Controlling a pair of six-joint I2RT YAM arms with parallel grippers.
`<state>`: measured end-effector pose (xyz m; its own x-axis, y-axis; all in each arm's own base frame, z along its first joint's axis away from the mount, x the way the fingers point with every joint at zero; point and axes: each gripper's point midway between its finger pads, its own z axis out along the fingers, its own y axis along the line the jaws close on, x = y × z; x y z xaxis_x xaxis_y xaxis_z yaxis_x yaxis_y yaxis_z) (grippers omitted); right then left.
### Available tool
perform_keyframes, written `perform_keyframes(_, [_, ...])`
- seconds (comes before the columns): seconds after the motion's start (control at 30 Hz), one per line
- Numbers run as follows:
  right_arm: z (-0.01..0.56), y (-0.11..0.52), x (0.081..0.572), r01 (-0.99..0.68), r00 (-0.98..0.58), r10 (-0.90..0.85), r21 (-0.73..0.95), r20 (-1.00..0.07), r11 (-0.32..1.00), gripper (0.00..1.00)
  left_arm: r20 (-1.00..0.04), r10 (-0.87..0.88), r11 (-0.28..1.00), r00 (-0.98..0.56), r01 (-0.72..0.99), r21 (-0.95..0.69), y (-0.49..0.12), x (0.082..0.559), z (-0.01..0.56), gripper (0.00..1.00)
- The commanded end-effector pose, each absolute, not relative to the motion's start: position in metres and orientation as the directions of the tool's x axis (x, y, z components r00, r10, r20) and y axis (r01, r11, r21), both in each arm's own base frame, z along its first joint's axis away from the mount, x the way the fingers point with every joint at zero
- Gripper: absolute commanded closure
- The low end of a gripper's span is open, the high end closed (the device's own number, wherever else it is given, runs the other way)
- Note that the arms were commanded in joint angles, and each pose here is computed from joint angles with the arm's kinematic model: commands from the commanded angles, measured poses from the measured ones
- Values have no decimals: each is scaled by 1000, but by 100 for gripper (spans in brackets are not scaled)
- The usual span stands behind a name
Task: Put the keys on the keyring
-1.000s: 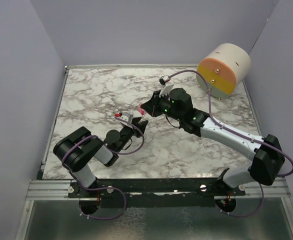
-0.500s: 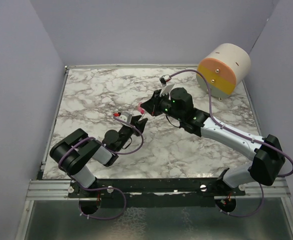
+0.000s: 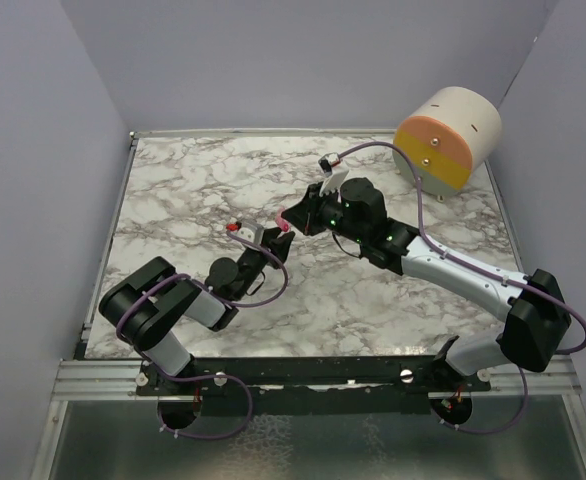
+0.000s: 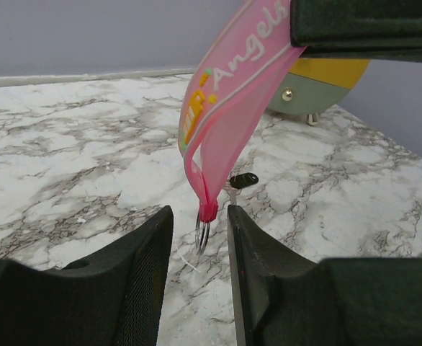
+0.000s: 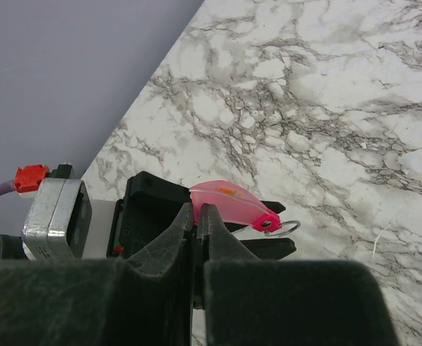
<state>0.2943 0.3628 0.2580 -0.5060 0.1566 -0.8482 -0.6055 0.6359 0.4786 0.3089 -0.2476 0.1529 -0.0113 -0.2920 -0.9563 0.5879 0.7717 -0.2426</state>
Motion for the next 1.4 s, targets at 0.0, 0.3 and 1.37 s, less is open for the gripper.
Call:
perform_keyframes(0.0, [273,360,291,-626,-487,184,488,-854,609,99,-882,-436,749,180,616,-244,-242,309,220,62])
perform_keyframes(0.3, [270,359,291,-626,-489,182,489,-853,607,99,-880,-439,745,180,620,-245,-245,311,221,65])
perform_keyframes(1.37, [265,357,298,-620,-495,167,481,-853,620,99,-878,-460,711,134,647,-274,-250,305,222,100])
